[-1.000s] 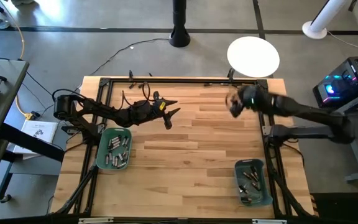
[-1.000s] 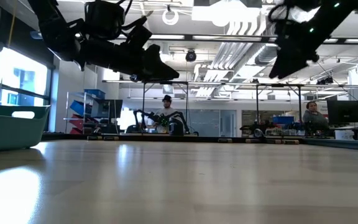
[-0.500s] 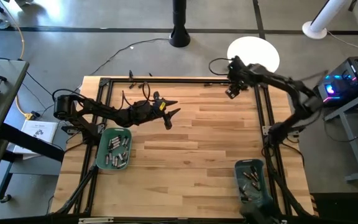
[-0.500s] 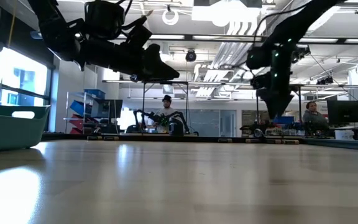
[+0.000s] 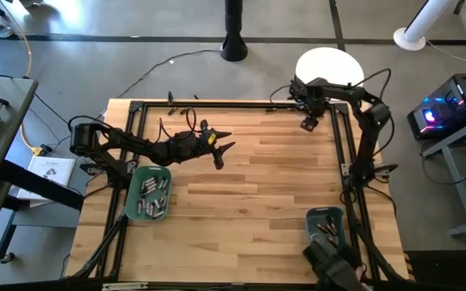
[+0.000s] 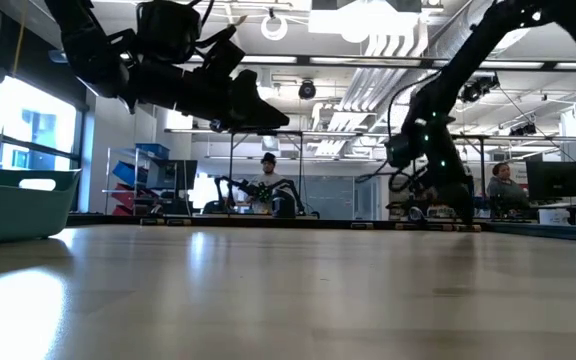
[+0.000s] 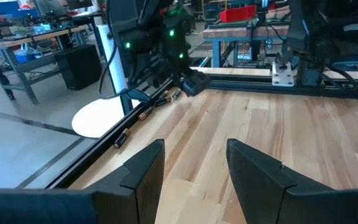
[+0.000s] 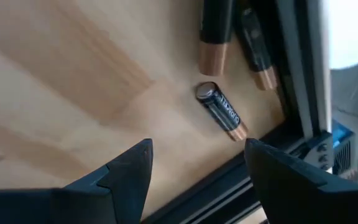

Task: Sort batteries
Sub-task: Put the black battery into the blue bin

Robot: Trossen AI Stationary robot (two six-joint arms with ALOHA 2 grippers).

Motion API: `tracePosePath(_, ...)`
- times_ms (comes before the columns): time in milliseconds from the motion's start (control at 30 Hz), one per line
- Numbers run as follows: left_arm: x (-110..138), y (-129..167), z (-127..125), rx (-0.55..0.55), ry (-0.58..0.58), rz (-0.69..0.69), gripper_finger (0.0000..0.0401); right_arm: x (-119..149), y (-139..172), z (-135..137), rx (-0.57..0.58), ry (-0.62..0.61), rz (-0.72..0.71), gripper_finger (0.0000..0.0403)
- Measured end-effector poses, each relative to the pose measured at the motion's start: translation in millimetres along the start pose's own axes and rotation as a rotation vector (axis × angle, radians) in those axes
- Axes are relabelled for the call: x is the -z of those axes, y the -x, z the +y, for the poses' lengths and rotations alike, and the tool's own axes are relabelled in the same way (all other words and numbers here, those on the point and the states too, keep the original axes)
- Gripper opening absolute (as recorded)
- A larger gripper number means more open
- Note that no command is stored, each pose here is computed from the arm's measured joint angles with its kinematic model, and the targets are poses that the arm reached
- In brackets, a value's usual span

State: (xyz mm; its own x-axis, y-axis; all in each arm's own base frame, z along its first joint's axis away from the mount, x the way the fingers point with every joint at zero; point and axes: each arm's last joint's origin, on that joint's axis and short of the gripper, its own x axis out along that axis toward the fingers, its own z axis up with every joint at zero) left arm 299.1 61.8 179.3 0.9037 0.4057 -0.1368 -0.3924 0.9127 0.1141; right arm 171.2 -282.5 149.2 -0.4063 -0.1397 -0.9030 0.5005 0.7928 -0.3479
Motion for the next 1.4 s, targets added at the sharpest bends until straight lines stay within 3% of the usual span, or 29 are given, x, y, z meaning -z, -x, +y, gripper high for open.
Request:
tracePosePath(167,0.2,0.0,0.0,0.000,0.000,0.002,0.0167,-5.1,-10.0,-8.7,0.051,-0.052,-0.013,0.0247)
tracePosePath(467,0.1,0.0,0.0,0.001,-0.001,0.002,0.0167,-5.1,-11.3,-9.7,0.005,0.028,-0.033,0.0245)
tracePosePath(633,0.2,0.0,0.0,0.001,-0.001,0.002,0.0167,-3.6,-12.3,-9.4,-0.060,0.058,-0.044,0.0212)
tracePosePath(933,0.1,-0.1,0.0,0.001,0.000,0.002,0.0167,-0.7,-11.9,-7.3,-0.070,0.094,-0.013,0.0135)
tracePosePath(1267,0.2,0.0,0.0,0.001,0.000,0.002,0.0167,1.3,-3.4,-9.3,-0.090,0.107,0.023,0.0129)
tracePosePath(1400,0.2,-0.1,0.2,0.000,0.000,0.002,0.0167,1.8,6.4,-11.4,-0.100,0.044,0.049,0.0129)
